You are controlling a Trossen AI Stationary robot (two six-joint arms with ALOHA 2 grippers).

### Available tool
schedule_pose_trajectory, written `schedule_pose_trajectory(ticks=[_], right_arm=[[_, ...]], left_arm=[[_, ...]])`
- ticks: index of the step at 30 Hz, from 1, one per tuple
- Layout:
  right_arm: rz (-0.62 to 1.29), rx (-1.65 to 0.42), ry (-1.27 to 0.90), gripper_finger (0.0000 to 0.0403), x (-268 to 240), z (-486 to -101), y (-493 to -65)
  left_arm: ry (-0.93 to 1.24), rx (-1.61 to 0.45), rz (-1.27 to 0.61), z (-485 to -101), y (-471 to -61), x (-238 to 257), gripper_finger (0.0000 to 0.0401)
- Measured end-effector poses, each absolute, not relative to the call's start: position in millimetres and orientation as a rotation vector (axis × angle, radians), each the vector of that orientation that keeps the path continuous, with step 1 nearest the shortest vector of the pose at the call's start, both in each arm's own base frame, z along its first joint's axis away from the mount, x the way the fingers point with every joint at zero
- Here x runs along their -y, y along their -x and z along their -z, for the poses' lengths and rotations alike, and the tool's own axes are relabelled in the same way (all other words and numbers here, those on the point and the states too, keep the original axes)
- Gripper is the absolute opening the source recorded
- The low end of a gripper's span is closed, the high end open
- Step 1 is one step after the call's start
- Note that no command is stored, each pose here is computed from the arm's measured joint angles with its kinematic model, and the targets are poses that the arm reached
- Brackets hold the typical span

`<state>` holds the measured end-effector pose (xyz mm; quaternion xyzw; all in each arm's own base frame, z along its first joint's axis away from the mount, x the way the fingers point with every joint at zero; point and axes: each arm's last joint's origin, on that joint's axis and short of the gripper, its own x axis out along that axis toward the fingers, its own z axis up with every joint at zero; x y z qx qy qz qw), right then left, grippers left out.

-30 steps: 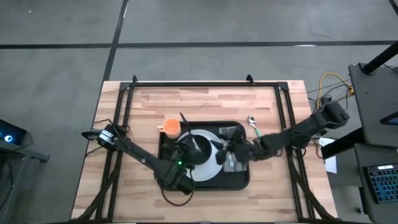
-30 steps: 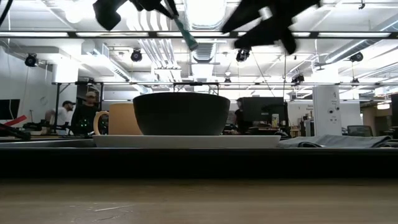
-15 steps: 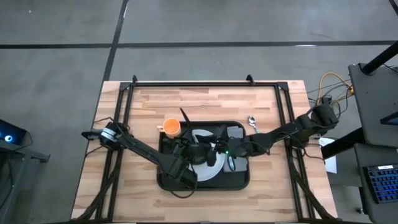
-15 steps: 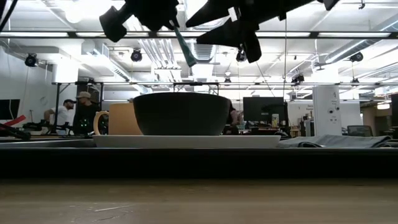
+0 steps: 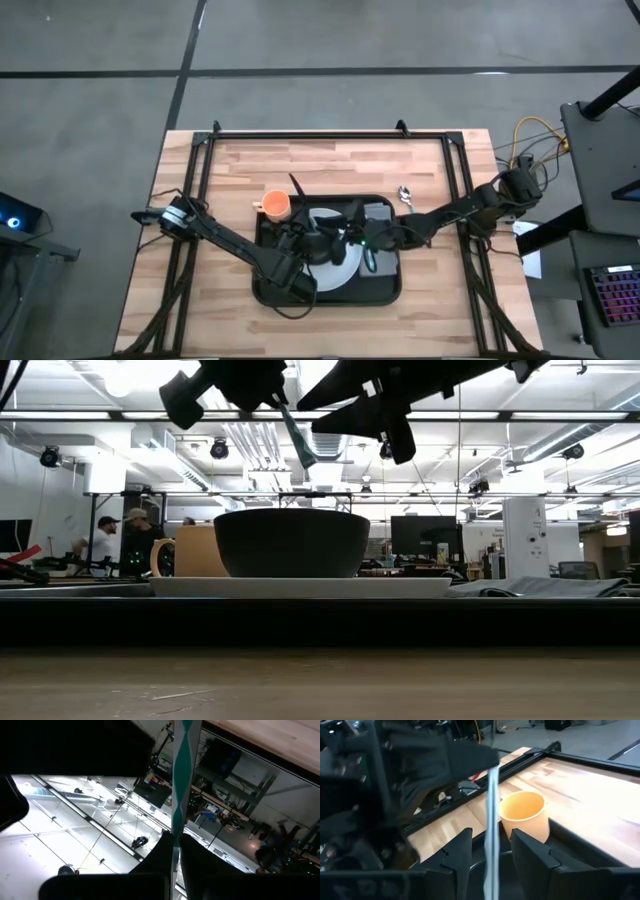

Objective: Set up tray
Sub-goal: Put the blue spoon on the gray napkin to the right of the blue knife

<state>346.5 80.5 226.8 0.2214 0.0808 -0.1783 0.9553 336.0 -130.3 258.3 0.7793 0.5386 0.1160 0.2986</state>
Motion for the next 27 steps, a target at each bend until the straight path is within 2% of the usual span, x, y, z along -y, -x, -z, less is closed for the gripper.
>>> schedule_pose_trajectory(ticks=[12,16,27], right_arm=[[0.301,-0.169,-0.423,0.0124,-81,-228,-348],[0.3,-0.179,-0.411,0.0118,-81,-226,-349],[0.294,-0.188,-0.348,0.0101,-80,-232,-345]], left_arm=[[-2.013,-1.359,-0.39,-257,-343,134,0.0],[-1.949,-1.257,-0.537,-258,-350,137,0.0],[-1.956,-1.279,-0.488,-257,-349,138,0.0]])
